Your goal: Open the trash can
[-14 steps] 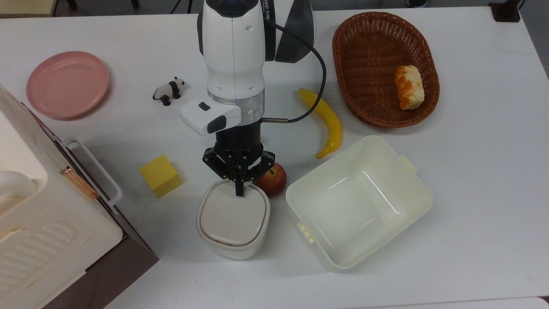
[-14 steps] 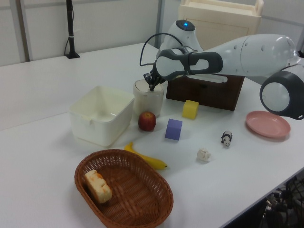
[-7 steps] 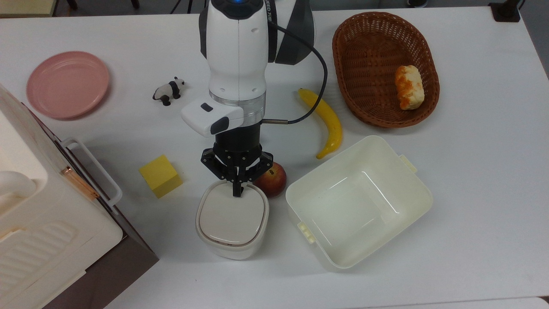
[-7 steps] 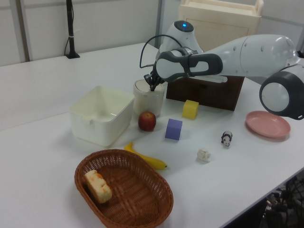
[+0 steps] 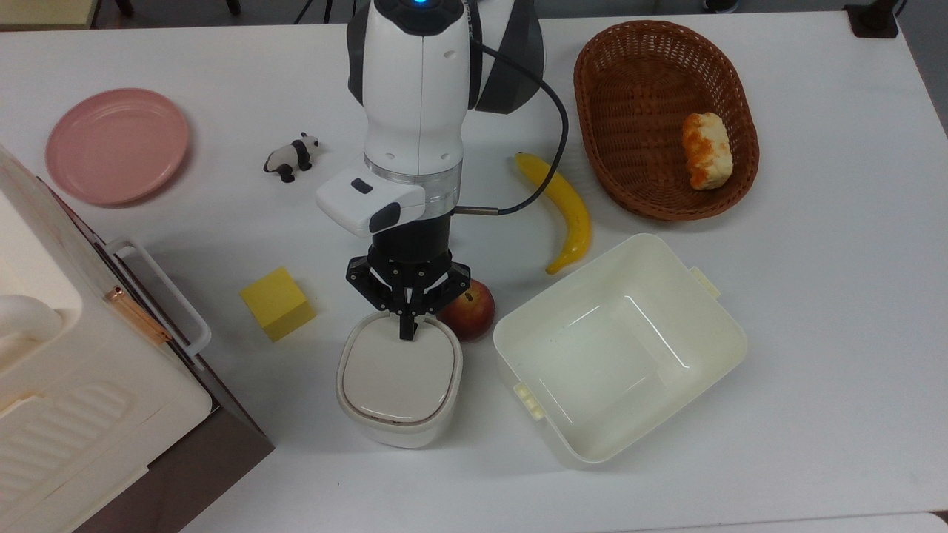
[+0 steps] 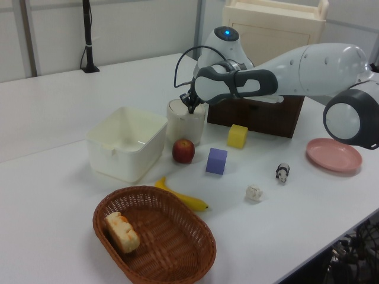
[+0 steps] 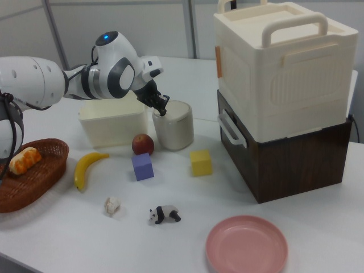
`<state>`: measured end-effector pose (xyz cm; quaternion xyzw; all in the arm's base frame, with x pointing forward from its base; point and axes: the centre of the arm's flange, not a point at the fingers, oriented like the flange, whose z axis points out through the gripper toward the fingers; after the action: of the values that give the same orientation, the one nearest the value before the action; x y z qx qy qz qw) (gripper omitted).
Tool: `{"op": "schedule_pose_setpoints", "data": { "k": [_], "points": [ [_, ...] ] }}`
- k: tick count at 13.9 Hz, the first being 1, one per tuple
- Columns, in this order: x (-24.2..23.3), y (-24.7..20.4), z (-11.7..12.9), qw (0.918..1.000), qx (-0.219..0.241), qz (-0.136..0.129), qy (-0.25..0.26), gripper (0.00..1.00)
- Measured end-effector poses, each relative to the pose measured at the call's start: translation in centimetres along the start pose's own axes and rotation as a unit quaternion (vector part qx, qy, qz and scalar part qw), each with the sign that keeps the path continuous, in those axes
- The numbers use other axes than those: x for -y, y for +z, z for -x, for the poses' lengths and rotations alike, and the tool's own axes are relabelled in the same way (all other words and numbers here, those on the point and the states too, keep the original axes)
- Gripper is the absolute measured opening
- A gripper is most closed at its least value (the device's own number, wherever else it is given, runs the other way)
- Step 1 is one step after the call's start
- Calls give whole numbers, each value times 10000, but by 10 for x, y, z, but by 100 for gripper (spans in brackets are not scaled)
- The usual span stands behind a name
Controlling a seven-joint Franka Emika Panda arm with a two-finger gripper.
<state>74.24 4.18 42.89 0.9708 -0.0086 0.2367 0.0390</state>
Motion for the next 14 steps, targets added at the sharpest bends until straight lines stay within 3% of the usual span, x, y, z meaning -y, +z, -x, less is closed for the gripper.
{"op": "schedule_pose_setpoints", "data": {
  "k": [10,14],
  "points": [
    [5,1,1,9994,-24,184,-282,1],
    [3,-3,-3,9996,-69,79,277,1]
  ]
}}
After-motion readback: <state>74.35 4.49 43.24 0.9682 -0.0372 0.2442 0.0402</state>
